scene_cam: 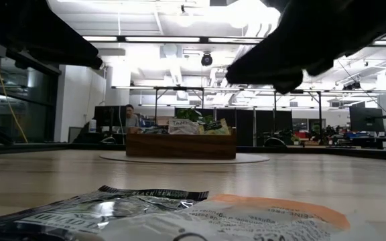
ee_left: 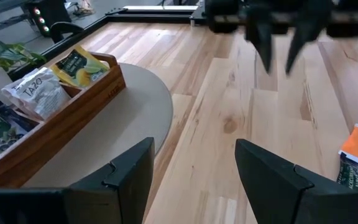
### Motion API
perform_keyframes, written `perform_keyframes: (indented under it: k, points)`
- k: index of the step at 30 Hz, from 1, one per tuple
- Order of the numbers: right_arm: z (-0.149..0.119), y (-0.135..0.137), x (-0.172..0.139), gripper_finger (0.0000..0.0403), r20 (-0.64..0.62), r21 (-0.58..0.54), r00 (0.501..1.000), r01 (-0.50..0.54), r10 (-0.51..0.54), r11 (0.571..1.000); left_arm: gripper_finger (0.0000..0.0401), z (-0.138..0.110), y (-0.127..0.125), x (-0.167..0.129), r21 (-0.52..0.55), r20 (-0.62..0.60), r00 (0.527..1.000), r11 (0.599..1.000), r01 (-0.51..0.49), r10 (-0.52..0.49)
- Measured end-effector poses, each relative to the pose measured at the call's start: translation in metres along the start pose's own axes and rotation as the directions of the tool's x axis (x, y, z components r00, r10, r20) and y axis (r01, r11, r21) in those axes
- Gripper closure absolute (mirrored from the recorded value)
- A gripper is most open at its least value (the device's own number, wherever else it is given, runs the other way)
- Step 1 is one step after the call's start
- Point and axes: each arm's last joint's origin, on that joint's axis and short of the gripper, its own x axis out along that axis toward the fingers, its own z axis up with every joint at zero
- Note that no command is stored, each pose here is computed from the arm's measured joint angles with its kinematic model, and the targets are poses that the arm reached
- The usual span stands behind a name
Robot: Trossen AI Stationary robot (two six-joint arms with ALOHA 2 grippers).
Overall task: Pick & Place Tea
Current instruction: Put the white tea bag into the middle section of the wooden organizer
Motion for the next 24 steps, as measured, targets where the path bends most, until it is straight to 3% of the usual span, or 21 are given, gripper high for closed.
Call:
perform_keyframes:
  k: [6, 10, 17, 24]
  points:
    - [-0.010, 0.030, 0.028, 0.0395, -0.123, -0.031, 0.991, -0.063, 0.059, 0.998, 0.0180, 0.000, 0.000, 0.000, 0.001, -0.004, 1.000, 1.000, 0.005, -0.005]
    - [-0.009, 0.052, 0.033, 0.0399, -0.149, 0.017, 0.983, -0.105, 0.106, 0.994, 0.0180, 0.000, 0.000, 0.000, 0.002, -0.005, 1.000, 1.000, 0.005, -0.005]
    - [0.001, 0.091, 0.021, 0.0401, -0.189, 0.042, 0.978, -0.081, 0.087, 0.996, 0.0180, 0.000, 0.000, 0.000, 0.003, -0.007, 1.000, 1.000, 0.009, -0.009]
    - [0.005, 0.103, 0.017, 0.0402, -0.272, 0.095, 0.954, -0.103, 0.125, 0.990, 0.0180, 0.000, 0.000, 0.000, 0.004, -0.008, 1.000, 1.000, 0.009, -0.009]
